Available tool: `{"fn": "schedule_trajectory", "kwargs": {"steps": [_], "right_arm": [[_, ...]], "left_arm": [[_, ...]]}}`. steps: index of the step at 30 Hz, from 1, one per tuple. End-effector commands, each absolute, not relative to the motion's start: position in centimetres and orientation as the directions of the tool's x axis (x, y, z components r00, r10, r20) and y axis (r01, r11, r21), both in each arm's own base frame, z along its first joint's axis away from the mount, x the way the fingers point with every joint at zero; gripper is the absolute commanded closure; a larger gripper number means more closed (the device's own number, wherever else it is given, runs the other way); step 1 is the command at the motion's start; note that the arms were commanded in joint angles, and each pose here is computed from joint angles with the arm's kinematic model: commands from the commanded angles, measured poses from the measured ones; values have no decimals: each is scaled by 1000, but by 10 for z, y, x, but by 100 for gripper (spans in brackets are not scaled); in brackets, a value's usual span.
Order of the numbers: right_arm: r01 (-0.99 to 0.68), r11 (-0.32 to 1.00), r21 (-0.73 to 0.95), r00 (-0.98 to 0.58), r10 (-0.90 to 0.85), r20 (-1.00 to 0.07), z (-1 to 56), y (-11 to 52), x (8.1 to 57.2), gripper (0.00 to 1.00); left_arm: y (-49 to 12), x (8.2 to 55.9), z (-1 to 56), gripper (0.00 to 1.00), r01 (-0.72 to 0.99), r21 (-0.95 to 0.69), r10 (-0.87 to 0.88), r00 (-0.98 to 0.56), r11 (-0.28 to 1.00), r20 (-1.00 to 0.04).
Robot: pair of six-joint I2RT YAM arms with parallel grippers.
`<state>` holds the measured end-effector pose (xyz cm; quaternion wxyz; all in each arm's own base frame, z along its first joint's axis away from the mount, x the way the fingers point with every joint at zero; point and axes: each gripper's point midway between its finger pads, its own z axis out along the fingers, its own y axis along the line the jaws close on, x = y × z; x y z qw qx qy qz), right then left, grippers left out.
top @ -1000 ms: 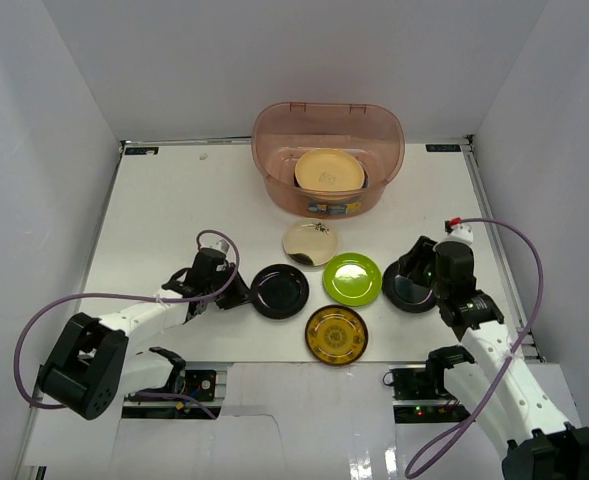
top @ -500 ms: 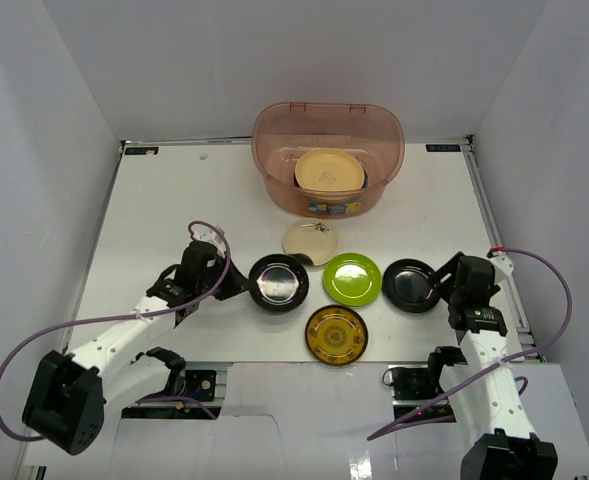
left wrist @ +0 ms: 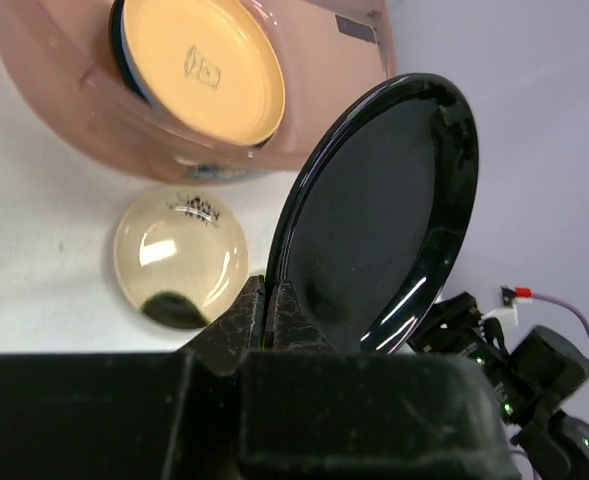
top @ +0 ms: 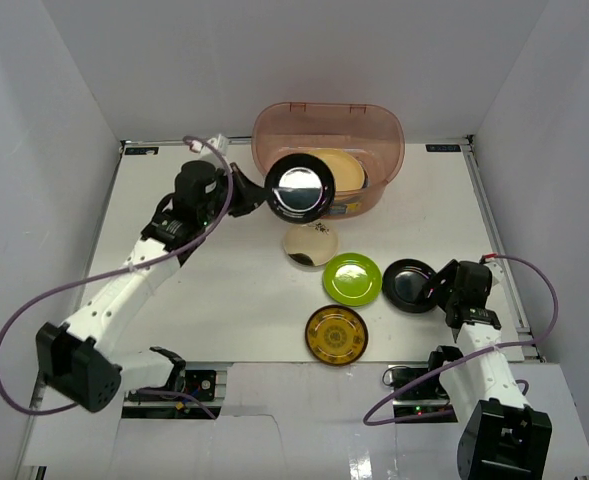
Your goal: Place the plates into the plastic bin on the countertop
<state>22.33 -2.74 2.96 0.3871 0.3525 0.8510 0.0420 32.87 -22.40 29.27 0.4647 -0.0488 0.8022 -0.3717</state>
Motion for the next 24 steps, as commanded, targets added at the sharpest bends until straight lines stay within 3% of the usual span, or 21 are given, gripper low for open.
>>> {"fn": "schedule_trajectory", "kwargs": {"steps": [1,7,11,14,15,19,24], "right_arm": [[551,730,404,-454,668,-590,15,-17,225,26],[539,716,444,-440,689,-576,10,-11,228,47],[550,711,437,-458,695,-554,3,-10,230,78],[528,715,459,-455,694,-558,13,-8,240,88],[526,715,462,-450,694,-562,17,-9,243,92],[501,705,502,-408,704,-582,45,-10,263,92],[416,683,600,-352,730,-586,101,-2,292,92]], "left_arm": [[-238,368,309,100,279,-614,-415,-529,738,-740],[-257,442,323,100,262,-559,-399,-475,787,-784],[-276,491,273,100,196,-540,-375,-529,819,-761],[-289,515,278,100,206,-555,-389,-522,806,-759],[-296,525,252,100,185,-550,-374,-557,814,-742],[-312,549,238,100,190,-558,-366,-579,808,-728],[-318,556,254,60,242,-544,-347,-552,803,-758]]}}
